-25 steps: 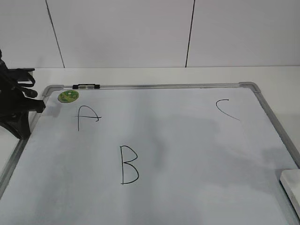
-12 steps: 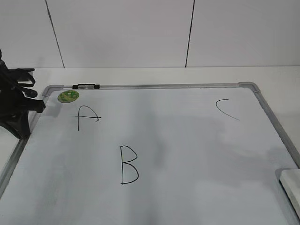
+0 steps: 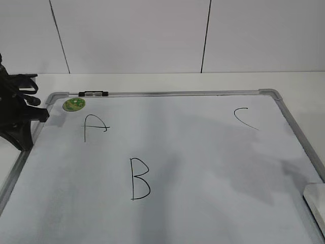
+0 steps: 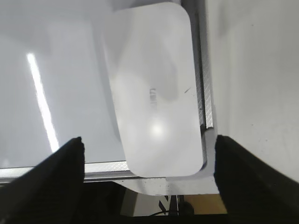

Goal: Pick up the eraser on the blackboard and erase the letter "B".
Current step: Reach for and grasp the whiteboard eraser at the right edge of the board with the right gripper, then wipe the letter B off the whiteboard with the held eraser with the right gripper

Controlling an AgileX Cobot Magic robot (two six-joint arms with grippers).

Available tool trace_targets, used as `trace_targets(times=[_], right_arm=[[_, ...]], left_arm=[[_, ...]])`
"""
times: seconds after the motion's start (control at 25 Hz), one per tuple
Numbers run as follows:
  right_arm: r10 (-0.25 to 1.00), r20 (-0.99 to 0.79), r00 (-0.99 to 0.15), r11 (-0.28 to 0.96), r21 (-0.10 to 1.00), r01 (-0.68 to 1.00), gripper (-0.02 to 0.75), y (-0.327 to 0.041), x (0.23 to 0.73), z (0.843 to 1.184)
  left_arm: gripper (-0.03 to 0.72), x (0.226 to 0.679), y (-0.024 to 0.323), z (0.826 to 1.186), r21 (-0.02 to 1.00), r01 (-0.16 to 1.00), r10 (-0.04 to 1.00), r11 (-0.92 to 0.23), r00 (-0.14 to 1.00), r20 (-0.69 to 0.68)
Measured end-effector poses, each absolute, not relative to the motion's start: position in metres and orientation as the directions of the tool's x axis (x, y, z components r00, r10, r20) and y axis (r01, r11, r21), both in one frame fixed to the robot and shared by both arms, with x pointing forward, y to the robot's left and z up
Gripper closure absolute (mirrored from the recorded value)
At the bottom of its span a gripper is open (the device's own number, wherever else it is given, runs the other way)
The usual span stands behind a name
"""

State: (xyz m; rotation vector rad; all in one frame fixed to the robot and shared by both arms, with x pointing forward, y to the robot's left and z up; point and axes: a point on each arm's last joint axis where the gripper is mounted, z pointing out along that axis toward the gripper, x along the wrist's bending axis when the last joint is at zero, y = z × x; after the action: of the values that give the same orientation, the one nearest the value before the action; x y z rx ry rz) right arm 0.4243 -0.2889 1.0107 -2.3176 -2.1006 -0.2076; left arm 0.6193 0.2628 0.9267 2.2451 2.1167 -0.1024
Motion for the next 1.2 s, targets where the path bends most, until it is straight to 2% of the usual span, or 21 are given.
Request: trace_targets(times=[0.52, 1.2], right_arm=[[0.995, 0.071, 0.075, -0.073, -0.034, 0.997, 0.069, -0.29, 0.453, 0.968], [0.995, 0.061, 0.076, -0.07, -0.099, 0.993, 0.077, -0.291, 0.461, 0.95]], left_arm=[[0.664, 0.619, 0.263, 0.927, -0.006, 0.998, 0.995, -0.059, 0.058, -0.085], [0.664, 0.619, 0.263, 0.927, -0.006, 0.998, 0.995, -0.059, 0.058, -0.085]])
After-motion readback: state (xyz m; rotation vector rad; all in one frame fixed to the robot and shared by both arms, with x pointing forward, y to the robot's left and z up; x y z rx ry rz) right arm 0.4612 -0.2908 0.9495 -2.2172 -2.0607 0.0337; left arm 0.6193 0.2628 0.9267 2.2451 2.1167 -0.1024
